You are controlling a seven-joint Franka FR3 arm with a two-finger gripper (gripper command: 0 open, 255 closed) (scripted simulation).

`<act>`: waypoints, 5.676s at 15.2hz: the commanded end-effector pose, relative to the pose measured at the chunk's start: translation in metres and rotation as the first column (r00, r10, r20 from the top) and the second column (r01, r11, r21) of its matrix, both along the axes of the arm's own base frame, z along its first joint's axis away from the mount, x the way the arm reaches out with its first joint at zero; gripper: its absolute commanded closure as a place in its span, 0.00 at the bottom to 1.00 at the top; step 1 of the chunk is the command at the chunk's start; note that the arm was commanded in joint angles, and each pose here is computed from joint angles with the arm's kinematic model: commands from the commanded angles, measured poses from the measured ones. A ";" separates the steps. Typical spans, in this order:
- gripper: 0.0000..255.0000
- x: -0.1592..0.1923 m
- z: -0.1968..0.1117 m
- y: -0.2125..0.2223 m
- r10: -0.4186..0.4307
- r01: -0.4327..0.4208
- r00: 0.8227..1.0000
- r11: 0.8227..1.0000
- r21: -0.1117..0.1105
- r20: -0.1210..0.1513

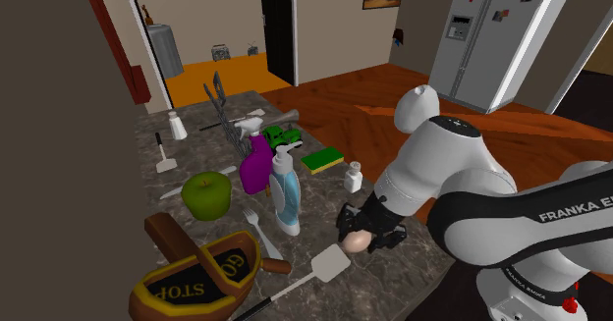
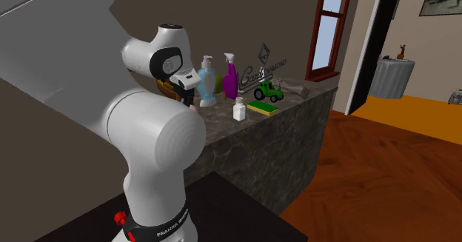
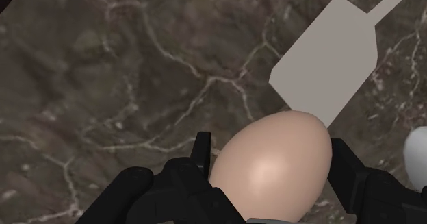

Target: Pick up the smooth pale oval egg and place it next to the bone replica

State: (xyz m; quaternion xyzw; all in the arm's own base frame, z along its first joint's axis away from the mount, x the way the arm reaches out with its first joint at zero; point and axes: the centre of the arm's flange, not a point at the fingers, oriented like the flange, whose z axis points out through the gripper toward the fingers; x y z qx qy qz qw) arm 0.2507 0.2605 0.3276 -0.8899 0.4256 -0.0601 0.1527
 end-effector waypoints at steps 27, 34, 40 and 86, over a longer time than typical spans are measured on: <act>1.00 0.000 0.147 0.001 0.000 0.000 1.000 1.000 0.000 -0.001; 1.00 0.064 0.154 -0.013 0.000 0.000 1.000 1.000 0.000 -0.001; 1.00 0.142 0.154 -0.030 0.000 0.000 1.000 1.000 0.000 -0.001; 1.00 0.374 0.006 -0.080 0.000 0.000 1.000 1.000 0.000 -0.001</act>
